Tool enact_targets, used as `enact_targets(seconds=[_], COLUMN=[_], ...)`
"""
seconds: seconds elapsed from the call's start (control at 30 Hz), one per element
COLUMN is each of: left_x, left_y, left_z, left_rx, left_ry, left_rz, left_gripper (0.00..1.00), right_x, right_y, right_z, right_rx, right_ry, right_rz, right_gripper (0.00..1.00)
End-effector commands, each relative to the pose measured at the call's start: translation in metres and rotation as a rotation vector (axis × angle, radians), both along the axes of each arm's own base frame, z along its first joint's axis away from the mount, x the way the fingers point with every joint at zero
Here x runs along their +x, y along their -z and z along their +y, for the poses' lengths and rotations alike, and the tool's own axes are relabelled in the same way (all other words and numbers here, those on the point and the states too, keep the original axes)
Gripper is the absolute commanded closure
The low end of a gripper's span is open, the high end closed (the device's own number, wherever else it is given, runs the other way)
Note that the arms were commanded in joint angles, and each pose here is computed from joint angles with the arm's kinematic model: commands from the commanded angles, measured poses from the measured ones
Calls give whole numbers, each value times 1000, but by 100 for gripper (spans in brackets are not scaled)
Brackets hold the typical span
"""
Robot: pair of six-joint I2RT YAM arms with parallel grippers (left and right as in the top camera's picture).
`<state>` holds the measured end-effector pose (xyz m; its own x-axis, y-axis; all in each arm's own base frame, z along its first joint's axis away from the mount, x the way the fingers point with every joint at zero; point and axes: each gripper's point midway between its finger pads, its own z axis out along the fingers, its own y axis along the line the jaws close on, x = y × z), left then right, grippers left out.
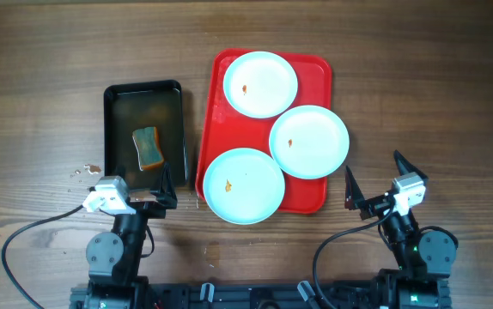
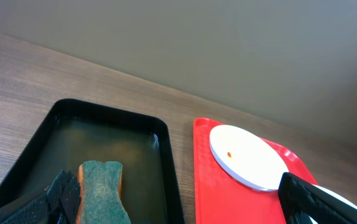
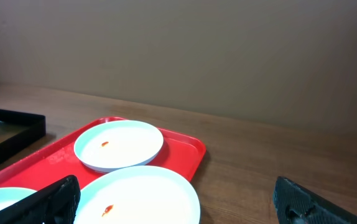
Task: Clean dirty plates on tray and stack at the side
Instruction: 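Move both grippers toward the sponge and the right plate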
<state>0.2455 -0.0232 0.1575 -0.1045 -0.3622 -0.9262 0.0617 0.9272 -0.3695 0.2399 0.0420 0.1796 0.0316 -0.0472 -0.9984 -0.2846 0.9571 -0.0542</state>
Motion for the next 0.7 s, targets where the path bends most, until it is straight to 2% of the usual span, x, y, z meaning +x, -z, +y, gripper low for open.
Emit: enact_targets(seconds=[0.0, 0.53, 0.67], left_x=[-1, -1, -3], left_y=[2, 1, 0], left_z=[-3, -3, -19], left_rx=[15, 14, 4], left_ry=[17, 18, 109], left_rz=[1, 1, -2], left_gripper=[0, 0, 0], right_x=[-1, -1, -3], right_y=[-2, -3, -2], right_z=[1, 1, 8], right_rx=[-5, -6, 68], right_ry=[-1, -1, -48], right_rz=[-13, -15, 12], right_gripper=[0, 0, 0])
